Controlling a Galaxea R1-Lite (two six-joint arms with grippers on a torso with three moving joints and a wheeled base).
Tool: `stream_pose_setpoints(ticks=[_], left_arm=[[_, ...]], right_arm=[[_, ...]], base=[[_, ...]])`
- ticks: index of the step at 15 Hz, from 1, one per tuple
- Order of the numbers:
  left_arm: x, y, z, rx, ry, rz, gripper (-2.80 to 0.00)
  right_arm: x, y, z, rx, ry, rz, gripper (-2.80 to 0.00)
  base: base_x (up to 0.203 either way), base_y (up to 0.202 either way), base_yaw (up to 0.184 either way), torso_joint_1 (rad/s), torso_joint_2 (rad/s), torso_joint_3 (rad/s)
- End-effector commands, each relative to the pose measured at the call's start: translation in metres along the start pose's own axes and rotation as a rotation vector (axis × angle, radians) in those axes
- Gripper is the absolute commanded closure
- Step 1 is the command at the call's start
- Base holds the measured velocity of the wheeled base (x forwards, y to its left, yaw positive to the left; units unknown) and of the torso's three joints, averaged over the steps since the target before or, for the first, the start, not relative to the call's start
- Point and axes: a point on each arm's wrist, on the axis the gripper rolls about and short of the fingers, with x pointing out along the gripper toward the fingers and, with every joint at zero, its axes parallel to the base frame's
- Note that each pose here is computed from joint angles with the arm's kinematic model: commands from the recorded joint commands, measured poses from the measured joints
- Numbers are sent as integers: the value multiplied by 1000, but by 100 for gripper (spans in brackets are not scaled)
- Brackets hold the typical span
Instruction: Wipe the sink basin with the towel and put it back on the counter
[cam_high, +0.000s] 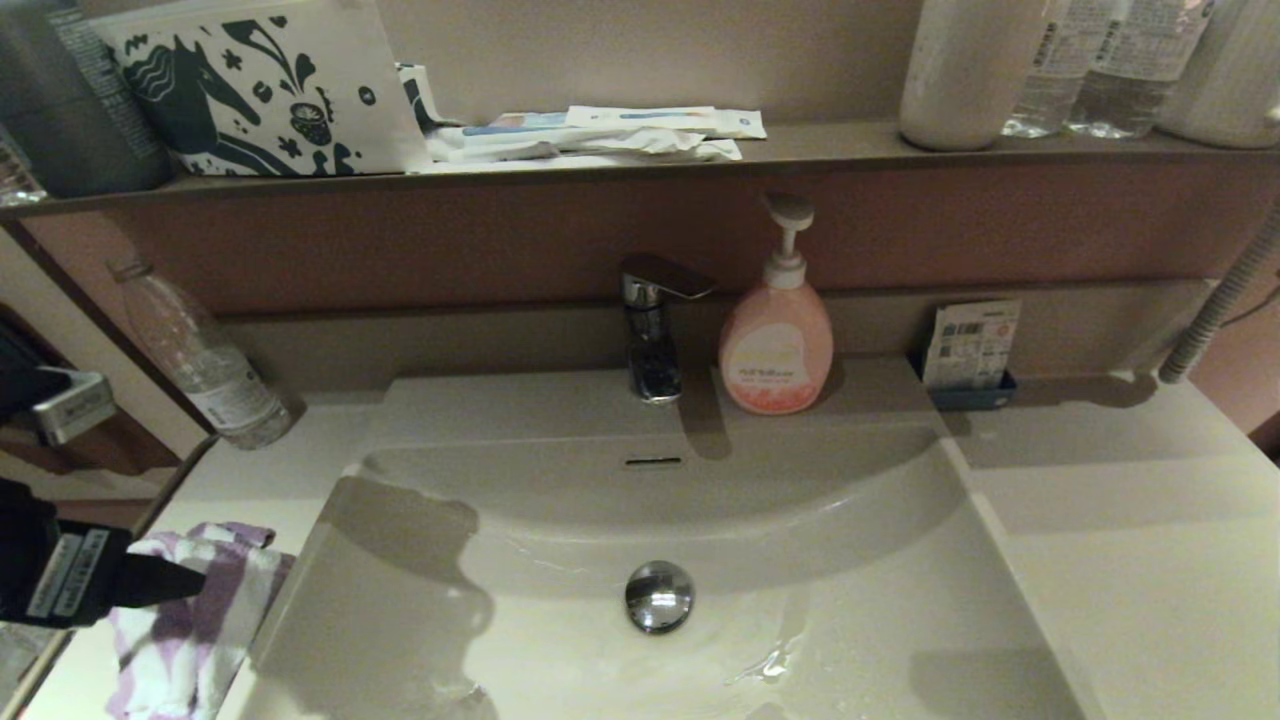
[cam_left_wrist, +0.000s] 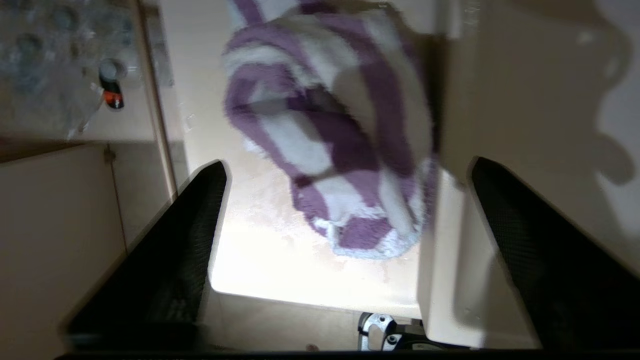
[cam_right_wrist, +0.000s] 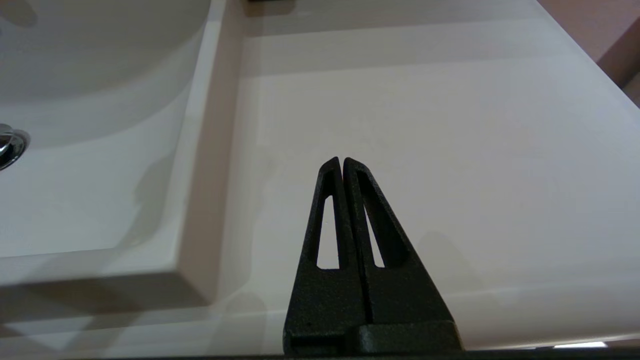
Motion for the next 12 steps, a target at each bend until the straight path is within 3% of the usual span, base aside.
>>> stream_pose_setpoints(ticks=[1, 6, 8, 10, 12], left_arm=[[-10, -6, -10, 25, -38, -22, 0], [-22, -10, -23, 15, -192, -59, 0], [-34, -15, -36, -33, -361, -113, 0], [-55, -16, -47, -115, -599, -197, 0], [-80, -12, -62, -185, -785, -248, 0]], right_arm=[[0, 0, 0, 0, 1, 0, 0], [0, 0, 0, 0, 1, 0, 0], [0, 0, 0, 0, 1, 0, 0], [0, 0, 0, 0, 1, 0, 0], [0, 0, 0, 0, 1, 0, 0]], base=[[0, 0, 0, 0, 0, 0], [0, 0, 0, 0, 0, 0], [0, 0, 0, 0, 0, 0], [0, 0, 0, 0, 0, 0], [0, 0, 0, 0, 0, 0]])
